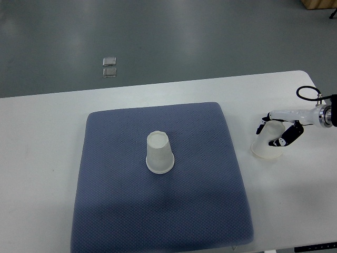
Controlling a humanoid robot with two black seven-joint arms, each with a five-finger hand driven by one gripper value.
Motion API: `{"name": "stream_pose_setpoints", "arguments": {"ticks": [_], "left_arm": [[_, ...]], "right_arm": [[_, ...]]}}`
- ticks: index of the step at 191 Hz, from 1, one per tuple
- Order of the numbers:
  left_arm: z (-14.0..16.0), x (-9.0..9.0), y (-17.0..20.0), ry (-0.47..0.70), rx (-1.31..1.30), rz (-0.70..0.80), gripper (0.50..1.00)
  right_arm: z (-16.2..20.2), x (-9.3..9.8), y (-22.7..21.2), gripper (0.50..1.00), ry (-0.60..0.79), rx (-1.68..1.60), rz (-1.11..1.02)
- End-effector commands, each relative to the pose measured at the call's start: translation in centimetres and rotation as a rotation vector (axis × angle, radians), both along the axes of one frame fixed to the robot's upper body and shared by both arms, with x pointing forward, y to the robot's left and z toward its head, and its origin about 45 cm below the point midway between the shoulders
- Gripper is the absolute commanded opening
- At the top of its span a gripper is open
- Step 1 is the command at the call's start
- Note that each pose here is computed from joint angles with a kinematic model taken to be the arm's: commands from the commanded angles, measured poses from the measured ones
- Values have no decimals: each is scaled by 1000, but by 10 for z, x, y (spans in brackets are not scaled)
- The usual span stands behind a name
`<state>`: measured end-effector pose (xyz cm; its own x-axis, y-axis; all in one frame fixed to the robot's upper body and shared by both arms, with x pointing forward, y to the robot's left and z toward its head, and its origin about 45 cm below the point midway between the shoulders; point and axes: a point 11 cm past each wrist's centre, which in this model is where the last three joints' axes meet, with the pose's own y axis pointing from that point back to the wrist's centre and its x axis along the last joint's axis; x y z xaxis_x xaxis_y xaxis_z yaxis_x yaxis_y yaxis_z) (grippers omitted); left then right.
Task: Stack paper cups
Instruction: 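Lift the cup with the right hand and carry it over the upside-down cup, then lower the held cup onto the upside-down cup and open the right hand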
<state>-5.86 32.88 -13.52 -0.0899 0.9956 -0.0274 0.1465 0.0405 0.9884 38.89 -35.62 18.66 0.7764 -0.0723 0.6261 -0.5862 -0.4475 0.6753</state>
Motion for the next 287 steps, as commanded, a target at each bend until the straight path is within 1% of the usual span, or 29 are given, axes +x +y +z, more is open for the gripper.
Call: {"name": "stream_pose_setpoints", "arguments": {"ticks": [1,26,44,58,75,95,103,118,134,151,174,185,203,241,264,287], "left_arm": [[0,0,0,1,1,0,1000],[0,0,0,1,2,0,1000],[0,0,0,0,-1,0,1000],[0,0,0,1,1,0,1000],[0,1,0,-1,1,1,1000],[0,0,0,1,1,0,1000],[0,1,0,-1,-1,0,1000],[0,1,0,-1,1,0,1000],[0,0,0,1,1,0,1000],[0,0,0,0,-1,0,1000],[0,0,0,0,-1,0,1000],[0,1,0,-1,2,0,1000],[0,0,0,1,1,0,1000],[0,0,0,0,1,0,1000],[0,0,0,1,1,0,1000],[0,0,0,1,1,0,1000]], "right_arm": [[18,10,10,513,-36,33,30],[50,26,23,525,-98,69,71],[76,33,49,535,-122,131,138],[92,33,79,551,-118,181,206],[106,32,112,560,-115,227,277],[123,31,148,564,-129,280,353],[127,30,157,568,-128,298,367],[137,26,182,570,-99,354,410],[140,22,201,574,-62,389,441],[134,16,221,584,-31,391,481],[127,11,236,605,-4,383,515],[124,11,243,607,-2,367,510],[119,14,249,607,-4,346,495],[118,22,241,613,-15,338,460],[114,20,244,635,-4,342,464],[109,13,261,637,14,353,497]]}}
